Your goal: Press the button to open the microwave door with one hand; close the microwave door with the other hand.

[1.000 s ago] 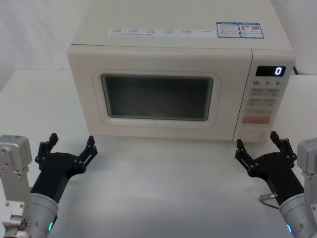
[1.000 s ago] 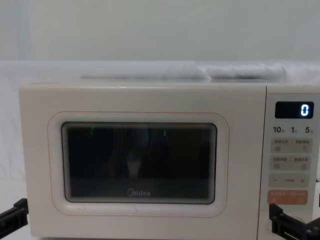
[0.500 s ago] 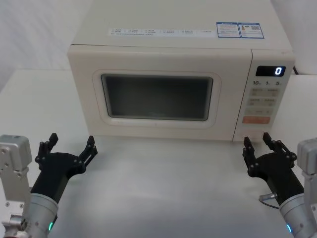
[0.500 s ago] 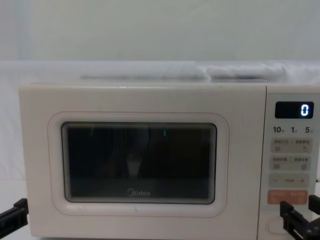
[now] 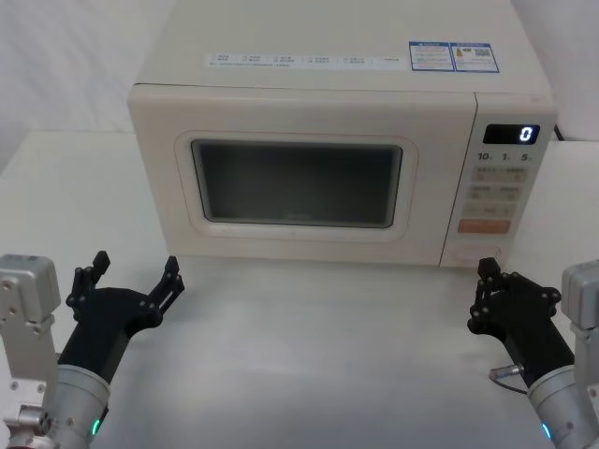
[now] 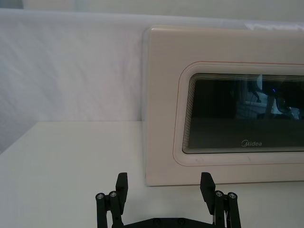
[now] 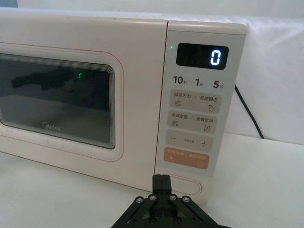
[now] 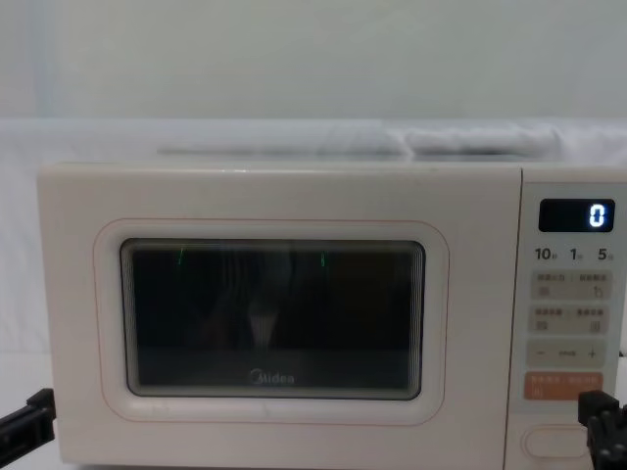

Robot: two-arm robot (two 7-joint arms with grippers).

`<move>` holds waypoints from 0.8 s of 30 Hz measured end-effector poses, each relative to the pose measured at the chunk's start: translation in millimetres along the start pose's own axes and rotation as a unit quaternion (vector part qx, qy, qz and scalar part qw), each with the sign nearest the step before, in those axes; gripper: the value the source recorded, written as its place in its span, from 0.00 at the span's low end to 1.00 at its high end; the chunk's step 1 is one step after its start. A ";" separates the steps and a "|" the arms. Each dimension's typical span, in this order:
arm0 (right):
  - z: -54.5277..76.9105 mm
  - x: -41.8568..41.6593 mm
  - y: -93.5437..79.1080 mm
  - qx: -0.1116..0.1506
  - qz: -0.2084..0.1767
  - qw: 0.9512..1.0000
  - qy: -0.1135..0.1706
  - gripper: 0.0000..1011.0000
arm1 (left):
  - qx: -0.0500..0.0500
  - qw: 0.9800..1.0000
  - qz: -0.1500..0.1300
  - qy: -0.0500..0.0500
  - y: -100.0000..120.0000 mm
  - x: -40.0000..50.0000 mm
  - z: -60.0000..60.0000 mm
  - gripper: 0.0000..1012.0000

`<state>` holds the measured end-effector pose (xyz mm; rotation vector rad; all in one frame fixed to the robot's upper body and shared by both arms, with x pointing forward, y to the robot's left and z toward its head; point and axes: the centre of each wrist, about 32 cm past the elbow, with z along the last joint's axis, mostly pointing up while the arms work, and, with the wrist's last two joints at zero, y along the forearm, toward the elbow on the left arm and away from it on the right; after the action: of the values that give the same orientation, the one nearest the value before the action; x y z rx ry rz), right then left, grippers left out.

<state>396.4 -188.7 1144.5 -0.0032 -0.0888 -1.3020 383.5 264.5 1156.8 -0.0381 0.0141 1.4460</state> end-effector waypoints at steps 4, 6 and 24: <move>0.0 0.0 0.0 0.000 0.000 1.000 0.000 0.00 | 0.000 1.000 0.000 0.000 0.0 0.0 0.0 0.99; 0.0 0.0 0.0 0.000 0.000 1.000 0.000 0.00 | 0.000 1.000 0.000 0.000 0.0 0.0 0.0 0.99; 0.0 0.0 0.0 0.000 0.000 1.000 0.000 0.00 | 0.000 1.000 0.000 0.000 0.0 0.0 0.0 0.99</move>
<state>396.4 -188.7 1144.5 -0.0032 -0.0889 -1.3020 383.5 264.5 1156.8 -0.0381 0.0140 1.4460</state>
